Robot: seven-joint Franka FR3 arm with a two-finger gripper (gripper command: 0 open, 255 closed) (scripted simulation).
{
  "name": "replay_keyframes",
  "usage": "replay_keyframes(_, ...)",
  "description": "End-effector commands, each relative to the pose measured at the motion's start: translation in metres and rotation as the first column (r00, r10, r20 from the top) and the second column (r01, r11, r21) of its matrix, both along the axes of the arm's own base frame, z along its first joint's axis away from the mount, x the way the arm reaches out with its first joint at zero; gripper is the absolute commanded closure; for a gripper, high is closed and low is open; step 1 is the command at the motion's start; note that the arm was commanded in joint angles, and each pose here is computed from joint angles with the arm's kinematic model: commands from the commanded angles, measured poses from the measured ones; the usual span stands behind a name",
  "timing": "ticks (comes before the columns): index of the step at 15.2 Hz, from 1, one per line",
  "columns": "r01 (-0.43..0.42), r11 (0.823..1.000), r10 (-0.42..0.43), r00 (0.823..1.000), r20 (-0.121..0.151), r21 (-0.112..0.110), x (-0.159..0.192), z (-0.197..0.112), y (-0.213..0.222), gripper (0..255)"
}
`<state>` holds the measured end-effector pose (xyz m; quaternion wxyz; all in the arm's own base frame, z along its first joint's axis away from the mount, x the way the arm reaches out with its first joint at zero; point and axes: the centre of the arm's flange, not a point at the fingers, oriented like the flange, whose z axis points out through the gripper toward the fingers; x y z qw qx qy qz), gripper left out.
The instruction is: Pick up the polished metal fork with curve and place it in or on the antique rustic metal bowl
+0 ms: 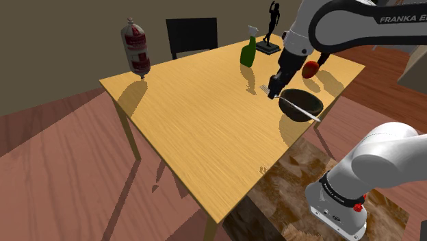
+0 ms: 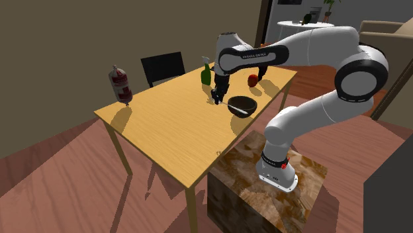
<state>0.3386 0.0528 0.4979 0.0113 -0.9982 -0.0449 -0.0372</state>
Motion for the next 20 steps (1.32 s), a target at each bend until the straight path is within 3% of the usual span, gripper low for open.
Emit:
replay_keyframes(1,0.0,1.0,0.0,1.0,0.0,0.0,-0.002,0.004,-0.02,255)
replay_keyframes(14,0.0,1.0,0.0,1.0,0.0,0.0,-0.026,0.006,-0.189,255)
replay_keyframes(20,0.0,1.0,0.0,1.0,0.0,0.0,-0.026,-0.025,-0.189,255)
